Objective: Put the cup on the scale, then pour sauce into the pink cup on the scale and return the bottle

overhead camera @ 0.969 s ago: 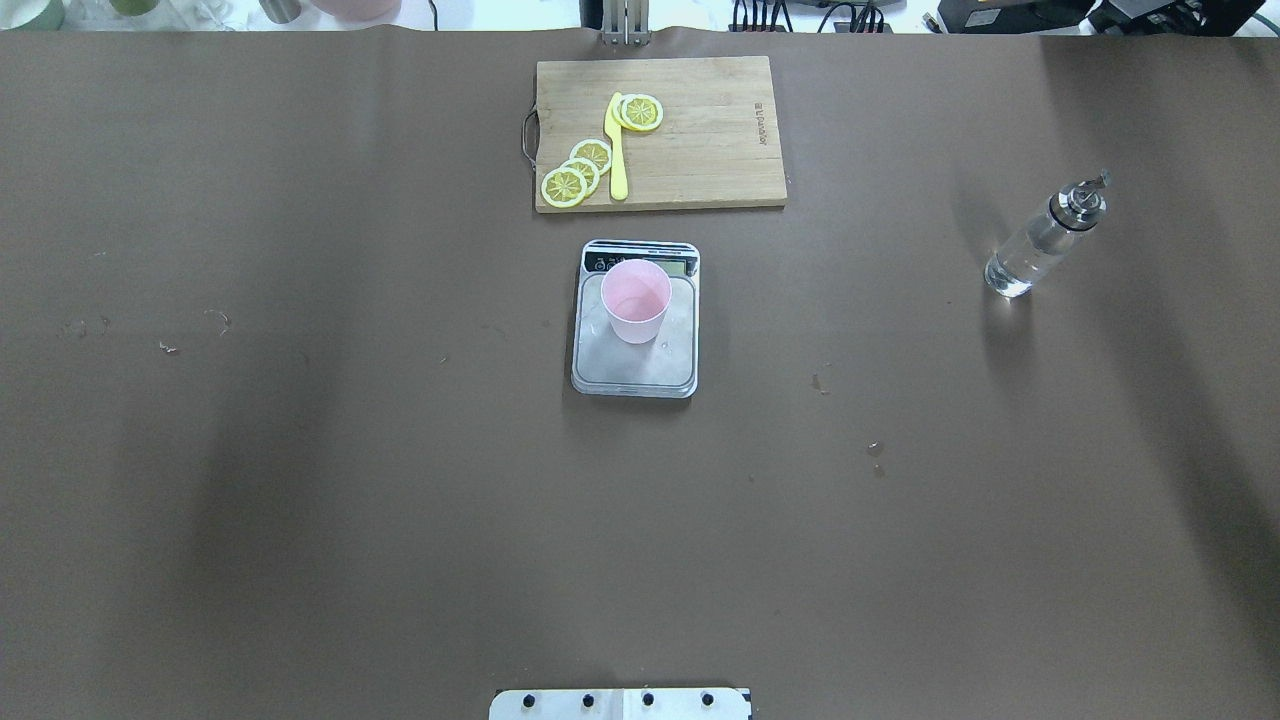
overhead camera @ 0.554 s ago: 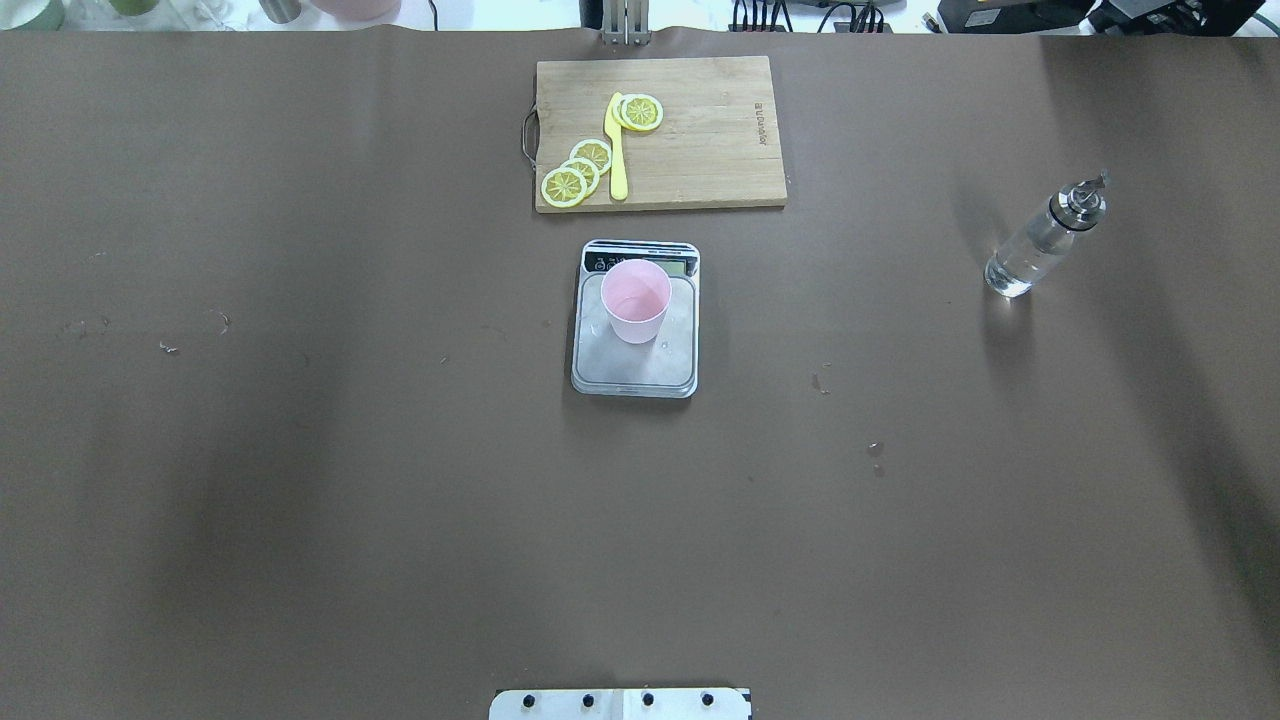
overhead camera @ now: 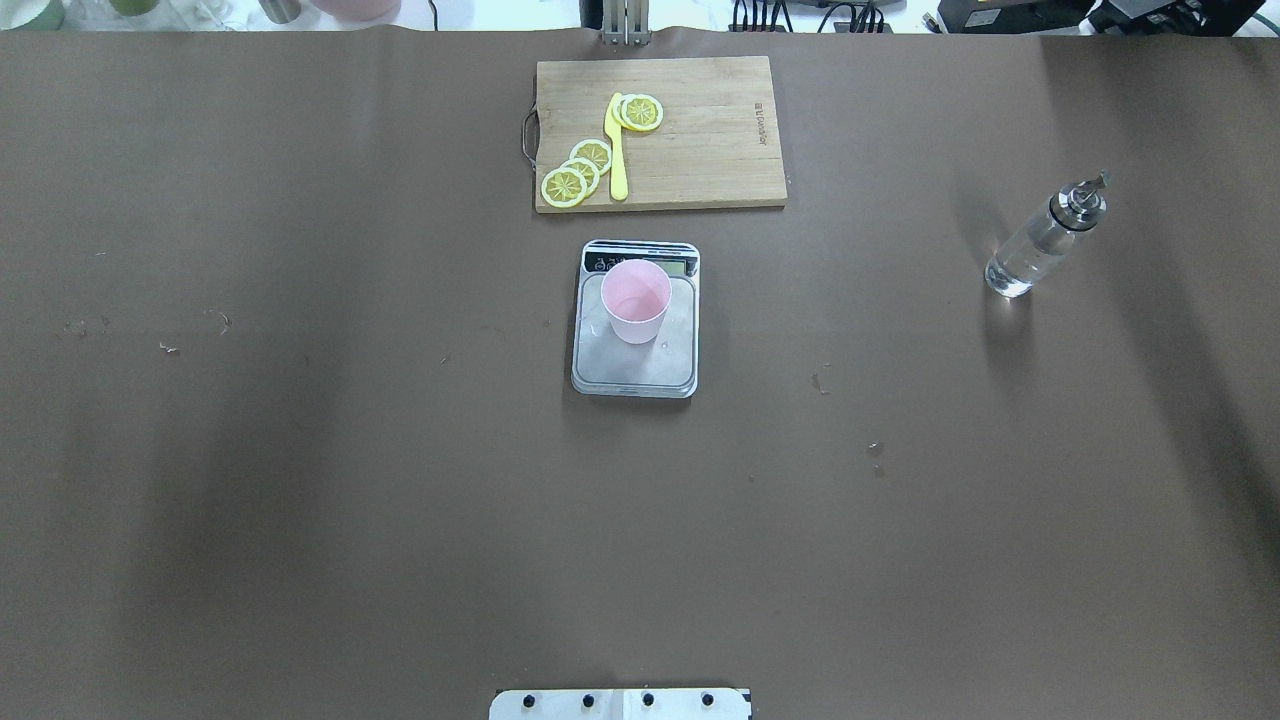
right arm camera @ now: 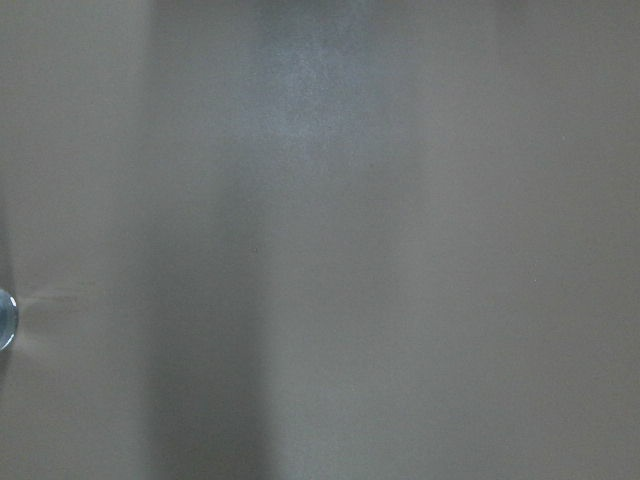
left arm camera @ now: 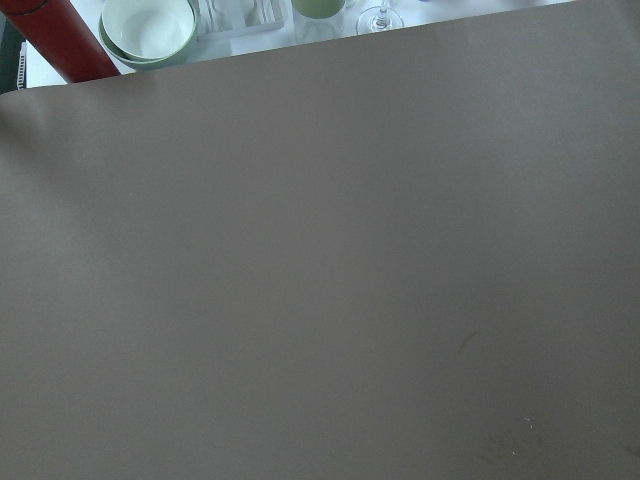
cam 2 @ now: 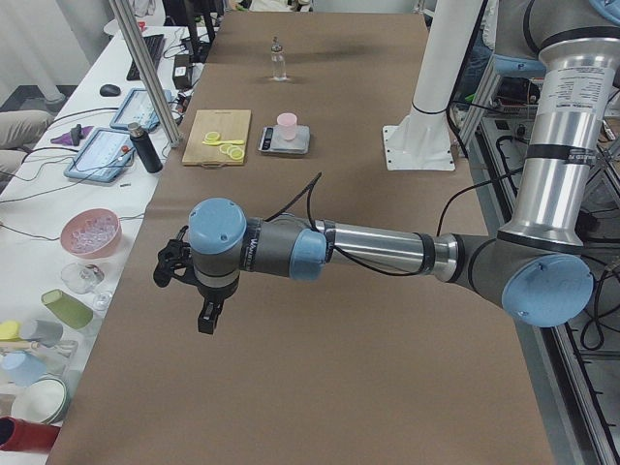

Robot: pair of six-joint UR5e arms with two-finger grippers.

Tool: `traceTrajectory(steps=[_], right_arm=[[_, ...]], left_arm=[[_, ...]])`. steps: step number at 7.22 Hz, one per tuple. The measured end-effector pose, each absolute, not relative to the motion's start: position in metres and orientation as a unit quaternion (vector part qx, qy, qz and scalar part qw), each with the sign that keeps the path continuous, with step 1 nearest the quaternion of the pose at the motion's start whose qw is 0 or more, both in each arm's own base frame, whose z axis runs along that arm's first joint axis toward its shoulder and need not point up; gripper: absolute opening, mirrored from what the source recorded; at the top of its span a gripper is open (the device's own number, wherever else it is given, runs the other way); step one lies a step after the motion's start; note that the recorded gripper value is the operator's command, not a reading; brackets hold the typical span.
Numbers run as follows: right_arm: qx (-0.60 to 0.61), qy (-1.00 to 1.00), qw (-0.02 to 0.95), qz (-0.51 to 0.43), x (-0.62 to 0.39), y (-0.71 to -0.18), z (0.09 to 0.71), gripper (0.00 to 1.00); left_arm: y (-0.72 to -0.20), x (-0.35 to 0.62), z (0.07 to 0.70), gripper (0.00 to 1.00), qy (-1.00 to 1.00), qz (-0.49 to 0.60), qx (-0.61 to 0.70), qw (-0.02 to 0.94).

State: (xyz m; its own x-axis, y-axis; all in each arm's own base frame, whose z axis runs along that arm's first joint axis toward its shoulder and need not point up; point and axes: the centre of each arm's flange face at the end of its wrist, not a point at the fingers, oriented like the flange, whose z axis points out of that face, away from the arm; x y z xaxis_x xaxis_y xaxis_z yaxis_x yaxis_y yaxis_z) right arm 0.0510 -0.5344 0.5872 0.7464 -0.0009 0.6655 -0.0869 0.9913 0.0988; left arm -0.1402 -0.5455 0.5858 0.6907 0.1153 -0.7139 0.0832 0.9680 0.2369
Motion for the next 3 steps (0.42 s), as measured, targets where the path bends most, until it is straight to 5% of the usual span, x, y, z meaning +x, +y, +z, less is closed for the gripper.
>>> traceTrajectory(steps=[3], right_arm=[[0.051, -0.357, 0.932, 0.027, 0.0502, -0.5390, 0.5982, 1.00]], left_arm=[[-0.5520, -0.1404, 0.5892, 0.97, 0.394, 0.006, 0.120, 0.911]])
